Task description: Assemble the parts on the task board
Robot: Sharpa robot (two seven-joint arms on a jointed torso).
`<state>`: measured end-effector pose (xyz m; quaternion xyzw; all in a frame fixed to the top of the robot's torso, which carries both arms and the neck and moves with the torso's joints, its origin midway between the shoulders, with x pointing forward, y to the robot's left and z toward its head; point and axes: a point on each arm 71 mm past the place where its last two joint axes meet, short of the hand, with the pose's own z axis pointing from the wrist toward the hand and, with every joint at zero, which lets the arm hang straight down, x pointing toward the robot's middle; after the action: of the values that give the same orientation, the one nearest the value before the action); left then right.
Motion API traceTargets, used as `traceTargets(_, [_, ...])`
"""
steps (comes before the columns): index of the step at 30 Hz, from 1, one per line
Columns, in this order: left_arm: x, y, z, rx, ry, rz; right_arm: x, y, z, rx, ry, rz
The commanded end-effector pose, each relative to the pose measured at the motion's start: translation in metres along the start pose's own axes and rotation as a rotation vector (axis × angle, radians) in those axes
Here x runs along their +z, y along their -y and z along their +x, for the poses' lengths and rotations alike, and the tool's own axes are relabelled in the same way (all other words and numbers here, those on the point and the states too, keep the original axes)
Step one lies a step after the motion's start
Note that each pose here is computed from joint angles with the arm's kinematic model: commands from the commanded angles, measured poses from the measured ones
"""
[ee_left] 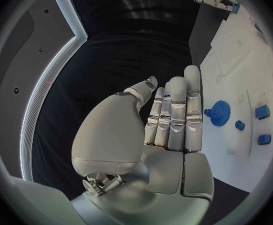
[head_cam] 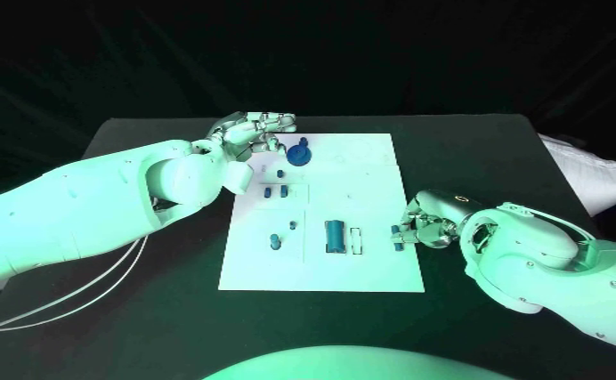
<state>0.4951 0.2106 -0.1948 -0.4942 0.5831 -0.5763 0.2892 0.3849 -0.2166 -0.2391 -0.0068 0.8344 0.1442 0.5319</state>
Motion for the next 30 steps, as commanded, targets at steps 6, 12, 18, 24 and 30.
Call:
traceTargets(6, [-0.0001,0.0006,0.0019,-0.001,-0.02,0.006,0.002,-0.005,0.013,-0.226,-0.071,-0.014])
traceTargets(12, [0.0001,0.0003,0.0024,-0.002,-0.023,0.004,0.005,-0.012,0.017,-0.325,-0.079,-0.029])
traceTargets(18, [0.0002,0.0,0.0025,-0.002,-0.024,0.003,0.007,-0.015,0.02,-0.368,-0.099,-0.032])
traceTargets(24, [0.0001,0.0,0.0023,-0.002,-0.023,0.002,0.007,-0.016,0.017,-0.288,-0.063,-0.037])
traceTargets(30, [0.0002,-0.0002,0.0027,-0.002,-0.025,0.002,0.003,-0.018,0.013,-0.023,-0.02,-0.032])
